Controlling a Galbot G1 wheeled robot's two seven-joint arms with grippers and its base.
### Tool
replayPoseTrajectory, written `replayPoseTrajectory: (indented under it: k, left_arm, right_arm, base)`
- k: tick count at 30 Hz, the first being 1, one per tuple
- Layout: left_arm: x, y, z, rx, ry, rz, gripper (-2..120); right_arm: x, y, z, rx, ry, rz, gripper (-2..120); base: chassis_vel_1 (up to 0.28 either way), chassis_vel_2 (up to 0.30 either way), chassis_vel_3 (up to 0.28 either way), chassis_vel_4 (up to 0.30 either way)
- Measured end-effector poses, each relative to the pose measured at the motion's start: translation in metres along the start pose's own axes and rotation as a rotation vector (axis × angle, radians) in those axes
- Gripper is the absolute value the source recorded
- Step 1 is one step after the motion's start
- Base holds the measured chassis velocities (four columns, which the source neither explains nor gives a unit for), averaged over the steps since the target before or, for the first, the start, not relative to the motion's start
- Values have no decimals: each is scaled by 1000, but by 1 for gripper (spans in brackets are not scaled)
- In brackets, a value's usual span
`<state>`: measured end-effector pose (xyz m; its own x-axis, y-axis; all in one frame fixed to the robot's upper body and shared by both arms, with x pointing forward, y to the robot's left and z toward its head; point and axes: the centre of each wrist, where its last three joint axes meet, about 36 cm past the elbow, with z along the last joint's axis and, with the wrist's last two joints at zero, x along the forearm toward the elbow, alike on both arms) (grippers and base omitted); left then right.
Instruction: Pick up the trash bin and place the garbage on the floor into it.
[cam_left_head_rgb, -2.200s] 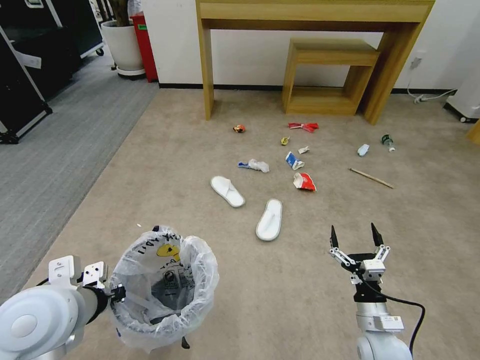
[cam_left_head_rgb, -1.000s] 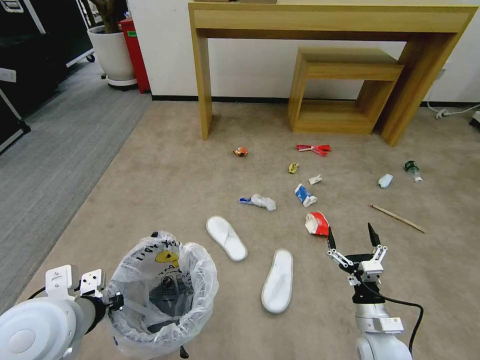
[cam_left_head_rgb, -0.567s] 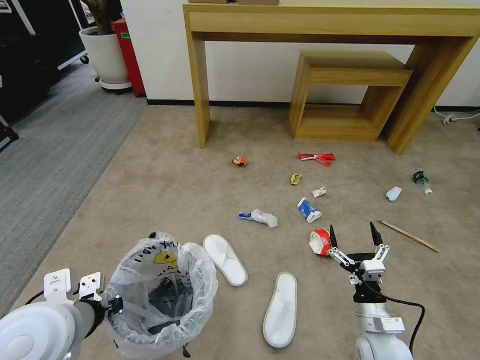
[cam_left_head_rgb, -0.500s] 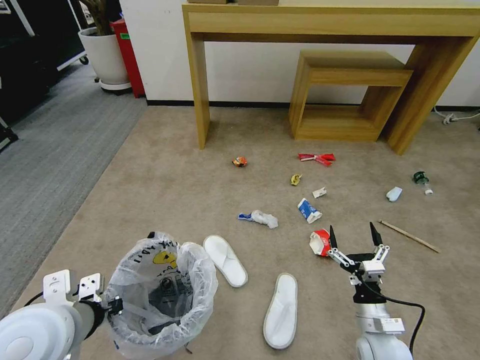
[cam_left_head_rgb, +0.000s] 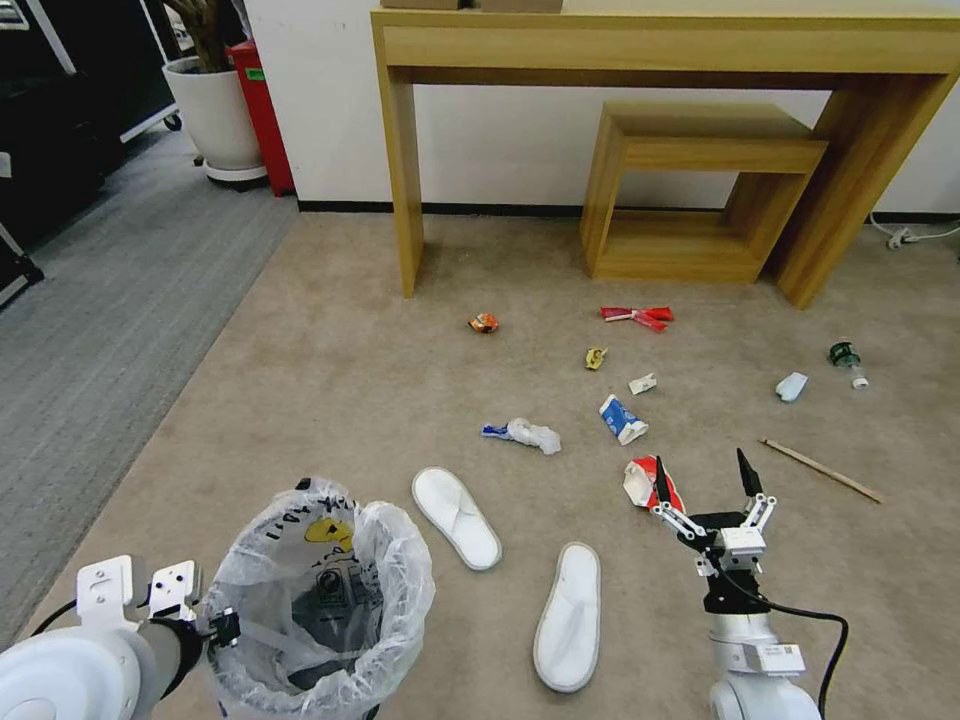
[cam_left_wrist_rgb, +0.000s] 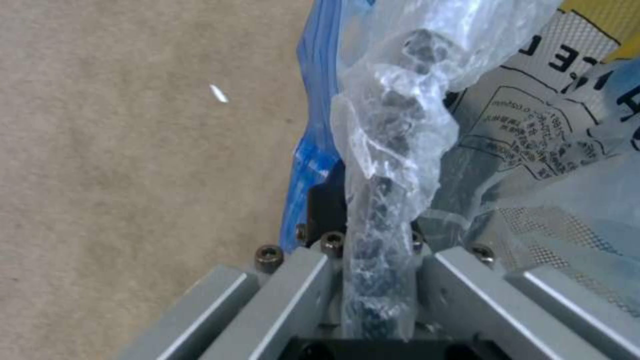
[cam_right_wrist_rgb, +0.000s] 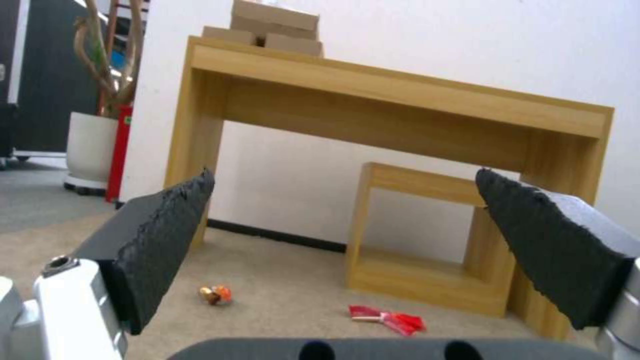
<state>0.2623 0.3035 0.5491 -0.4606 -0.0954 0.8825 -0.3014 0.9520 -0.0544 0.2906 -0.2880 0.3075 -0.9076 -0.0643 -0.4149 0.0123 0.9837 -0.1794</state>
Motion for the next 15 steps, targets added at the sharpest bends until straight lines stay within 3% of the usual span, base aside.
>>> replayPoseTrajectory:
  k: [7,15]
  left_arm:
    - [-1,1,1,-1,-2,-5,0]
    - [-1,1,0,-4,-4,-1,0]
  right_arm:
    - [0,2,0,2,-1,-6,100]
    - [-1,2,-1,3,-4,-4,100]
  base:
    - [182,166,-171,-156]
    - [1,10,-18,-36]
